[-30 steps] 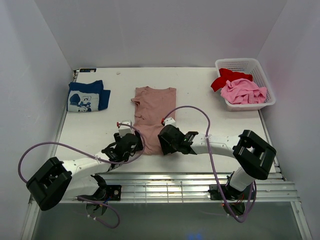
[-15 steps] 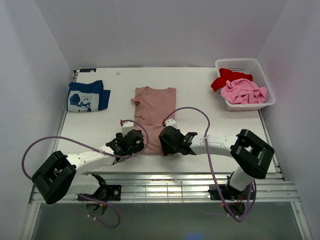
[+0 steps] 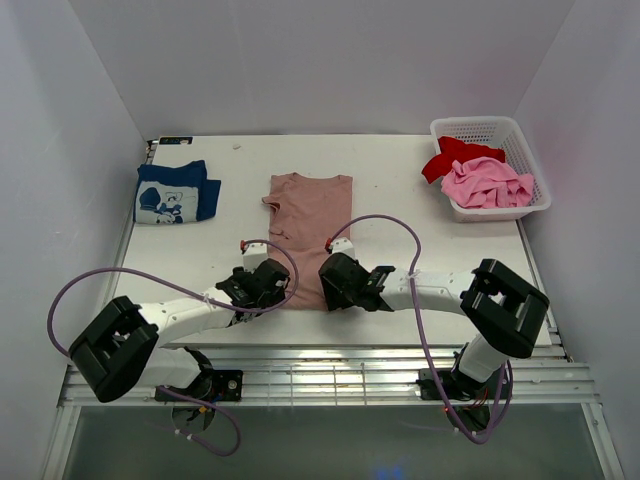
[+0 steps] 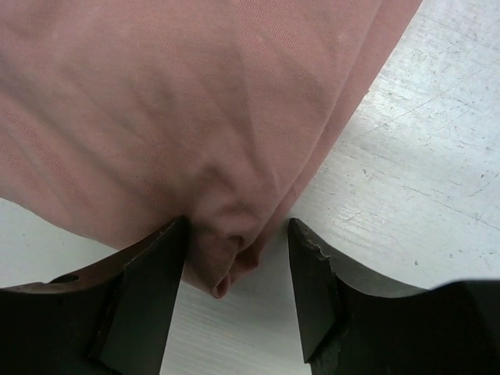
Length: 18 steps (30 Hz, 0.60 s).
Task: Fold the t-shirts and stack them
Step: Fold the tshirt
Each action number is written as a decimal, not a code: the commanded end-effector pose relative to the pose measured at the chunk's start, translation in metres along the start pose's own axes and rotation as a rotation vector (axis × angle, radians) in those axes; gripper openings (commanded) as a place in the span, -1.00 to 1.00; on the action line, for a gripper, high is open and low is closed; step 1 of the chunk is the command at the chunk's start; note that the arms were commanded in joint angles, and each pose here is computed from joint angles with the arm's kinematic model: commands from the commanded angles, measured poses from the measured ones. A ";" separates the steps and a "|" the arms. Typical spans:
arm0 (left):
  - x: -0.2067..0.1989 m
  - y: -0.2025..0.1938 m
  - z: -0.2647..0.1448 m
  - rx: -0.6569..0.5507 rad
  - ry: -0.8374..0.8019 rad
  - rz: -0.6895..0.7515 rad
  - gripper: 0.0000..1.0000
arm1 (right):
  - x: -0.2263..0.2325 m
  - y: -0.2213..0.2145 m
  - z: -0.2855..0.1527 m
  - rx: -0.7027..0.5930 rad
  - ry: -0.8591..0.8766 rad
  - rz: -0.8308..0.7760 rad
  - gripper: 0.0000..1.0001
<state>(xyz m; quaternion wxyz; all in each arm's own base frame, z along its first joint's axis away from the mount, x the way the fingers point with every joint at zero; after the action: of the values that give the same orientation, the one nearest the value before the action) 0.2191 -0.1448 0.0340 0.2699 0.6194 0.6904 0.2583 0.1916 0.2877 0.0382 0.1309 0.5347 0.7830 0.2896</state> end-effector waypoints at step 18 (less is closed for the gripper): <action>0.002 -0.042 -0.019 0.158 -0.026 0.034 -1.00 | -0.009 -0.034 -0.010 0.088 -0.039 -0.007 -0.85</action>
<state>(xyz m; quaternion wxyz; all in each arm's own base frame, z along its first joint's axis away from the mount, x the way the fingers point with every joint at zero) 0.2112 -0.1587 0.0342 0.2810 0.6206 0.6973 0.2229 0.1857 0.2956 0.0398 0.1132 0.5394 0.7782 0.3011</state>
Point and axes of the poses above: each gripper's point midway between its finger pads, its own z axis out along the fingers, its own x axis along the line the jaws close on, y = z × x, the point moved 2 cm from there along -z, back along the fingers, and after that the axes turned 1 degree about z, right-handed, at the moved point
